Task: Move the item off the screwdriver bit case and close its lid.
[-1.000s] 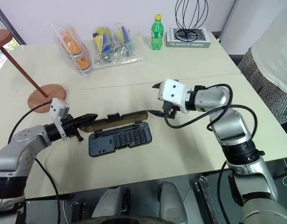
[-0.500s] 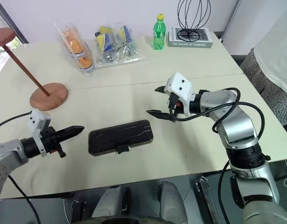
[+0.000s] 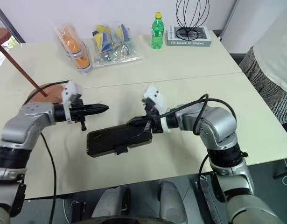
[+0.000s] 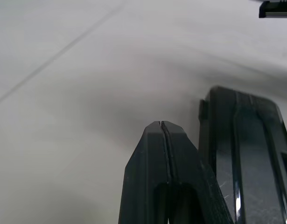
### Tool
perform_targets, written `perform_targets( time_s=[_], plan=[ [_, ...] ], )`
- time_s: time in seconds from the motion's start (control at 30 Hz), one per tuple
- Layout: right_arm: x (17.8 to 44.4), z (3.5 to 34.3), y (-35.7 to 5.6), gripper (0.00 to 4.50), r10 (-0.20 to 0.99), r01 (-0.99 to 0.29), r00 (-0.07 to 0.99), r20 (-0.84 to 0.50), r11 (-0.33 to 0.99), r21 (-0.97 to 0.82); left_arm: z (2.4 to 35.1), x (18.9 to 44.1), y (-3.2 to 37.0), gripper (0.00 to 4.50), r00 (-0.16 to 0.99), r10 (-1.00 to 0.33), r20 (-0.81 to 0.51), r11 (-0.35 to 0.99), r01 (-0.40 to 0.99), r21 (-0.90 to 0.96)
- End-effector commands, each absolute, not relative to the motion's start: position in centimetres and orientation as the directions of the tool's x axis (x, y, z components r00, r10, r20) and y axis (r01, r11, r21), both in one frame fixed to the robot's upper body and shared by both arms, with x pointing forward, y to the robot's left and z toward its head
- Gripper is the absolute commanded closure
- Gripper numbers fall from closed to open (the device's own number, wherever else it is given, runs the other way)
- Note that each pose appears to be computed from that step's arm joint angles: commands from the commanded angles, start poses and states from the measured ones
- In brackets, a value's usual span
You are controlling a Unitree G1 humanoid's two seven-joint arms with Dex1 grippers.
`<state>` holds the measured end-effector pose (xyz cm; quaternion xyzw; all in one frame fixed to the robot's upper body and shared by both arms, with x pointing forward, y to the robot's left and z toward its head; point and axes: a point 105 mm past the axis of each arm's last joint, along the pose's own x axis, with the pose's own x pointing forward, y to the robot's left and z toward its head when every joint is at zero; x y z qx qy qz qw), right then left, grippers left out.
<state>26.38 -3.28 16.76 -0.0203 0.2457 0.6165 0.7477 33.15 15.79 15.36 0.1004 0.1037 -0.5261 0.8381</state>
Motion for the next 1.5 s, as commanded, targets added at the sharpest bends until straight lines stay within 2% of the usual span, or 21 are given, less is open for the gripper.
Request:
perform_targets(
  time_s=[0.03, 0.17, 0.37, 0.8, 1.5],
  plan=[
    [23.6, 16.2, -2.7, 4.47, 0.914, -0.923, -0.018, -0.405, 0.141, 0.358, 14.7, 33.5, 15.3, 4.5, 0.373, -0.873, -0.316, 0.364, 0.927, 0.089],
    [21.7, 15.5, -2.3, 4.47, 0.913, -0.898, -0.106, -0.394, 0.083, 0.433, 13.6, 33.8, 15.0, 4.5, 0.348, -0.874, -0.338, 0.343, 0.936, 0.079],
    [21.1, 14.0, -1.4, 4.47, 0.902, -0.872, -0.109, -0.419, 0.116, 0.476, 13.2, 34.1, 14.4, 4.5, 0.332, -0.879, -0.343, 0.326, 0.942, 0.079],
    [23.7, 11.7, 0.0, 4.47, 0.889, -0.815, 0.048, -0.455, 0.298, 0.497, 12.7, 34.2, 14.1, 4.5, 0.321, -0.88, -0.35, 0.31, 0.947, 0.088],
    [24.5, 9.0, -0.9, 4.47, 0.805, -0.838, 0.146, -0.575, 0.41, 0.36, 11.9, 33.6, 12.5, 4.5, 0.264, -0.894, -0.361, 0.247, 0.964, 0.095]
  ],
)
